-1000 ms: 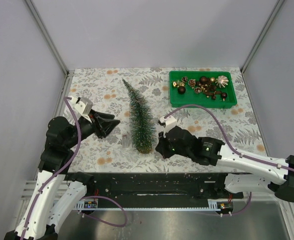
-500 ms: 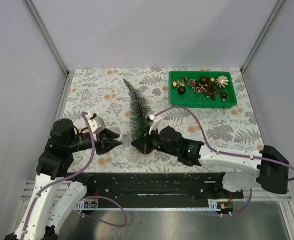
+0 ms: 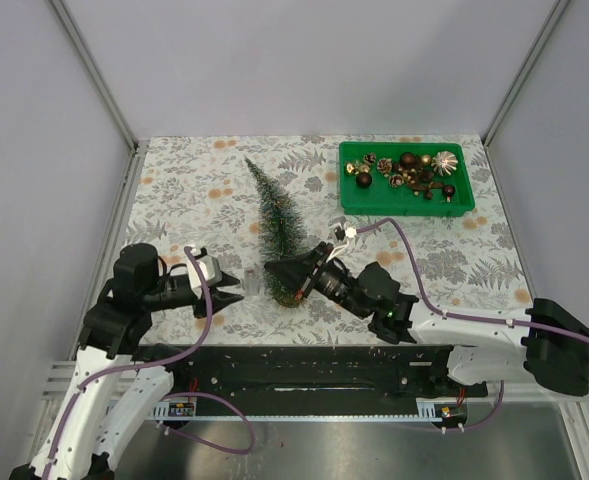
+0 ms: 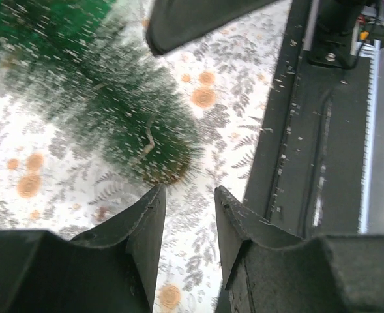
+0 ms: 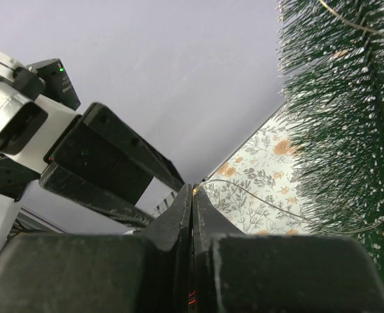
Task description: Decorate the small christmas tree
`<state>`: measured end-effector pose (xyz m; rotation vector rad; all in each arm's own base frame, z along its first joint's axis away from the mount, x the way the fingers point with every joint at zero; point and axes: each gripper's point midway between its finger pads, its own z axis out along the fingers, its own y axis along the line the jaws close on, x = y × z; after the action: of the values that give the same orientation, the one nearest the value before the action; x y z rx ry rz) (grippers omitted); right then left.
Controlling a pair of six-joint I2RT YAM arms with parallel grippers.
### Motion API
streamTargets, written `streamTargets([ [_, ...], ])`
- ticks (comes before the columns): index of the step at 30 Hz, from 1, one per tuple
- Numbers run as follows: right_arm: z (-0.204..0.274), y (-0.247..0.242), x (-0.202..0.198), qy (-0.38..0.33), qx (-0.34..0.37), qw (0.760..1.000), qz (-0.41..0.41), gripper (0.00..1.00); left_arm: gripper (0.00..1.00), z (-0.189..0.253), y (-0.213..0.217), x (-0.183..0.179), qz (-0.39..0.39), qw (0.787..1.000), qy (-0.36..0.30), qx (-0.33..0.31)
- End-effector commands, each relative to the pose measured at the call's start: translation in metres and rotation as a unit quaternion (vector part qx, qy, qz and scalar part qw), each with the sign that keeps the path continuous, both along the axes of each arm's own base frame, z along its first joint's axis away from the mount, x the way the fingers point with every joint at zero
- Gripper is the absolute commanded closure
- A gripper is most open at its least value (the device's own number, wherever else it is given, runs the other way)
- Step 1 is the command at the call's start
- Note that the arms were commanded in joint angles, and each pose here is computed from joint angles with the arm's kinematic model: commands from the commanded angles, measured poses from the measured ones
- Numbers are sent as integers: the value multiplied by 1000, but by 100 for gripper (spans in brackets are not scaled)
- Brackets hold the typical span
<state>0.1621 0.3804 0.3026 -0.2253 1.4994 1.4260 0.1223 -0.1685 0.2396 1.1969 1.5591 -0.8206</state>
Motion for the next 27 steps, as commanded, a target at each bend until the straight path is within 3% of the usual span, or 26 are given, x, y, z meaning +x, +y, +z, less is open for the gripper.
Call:
streamTargets([
  [1,22,0,-6,-8,57,998,13,100,60,31,-2,35,29,996,-86,-8],
  [6,19,7,-8,-3,57,998,26,100,60,39,-11,35,11,995,-97,-14],
  [10,17,12,-10,-3,57,998,36,100,55,29,-25,12,-46,997,-58,-12],
  [14,17,17,-13,-4,58,997,49,100,59,28,-29,15,-49,997,-60,-8],
  [17,16,20,-15,-2,62,996,58,100,68,32,-29,25,-38,996,-77,-1],
  [21,16,21,-19,-7,62,996,69,100,90,35,-29,39,-10,996,-83,-3],
  [27,12,20,-22,-5,54,996,74,100,98,26,-23,46,9,995,-99,14],
])
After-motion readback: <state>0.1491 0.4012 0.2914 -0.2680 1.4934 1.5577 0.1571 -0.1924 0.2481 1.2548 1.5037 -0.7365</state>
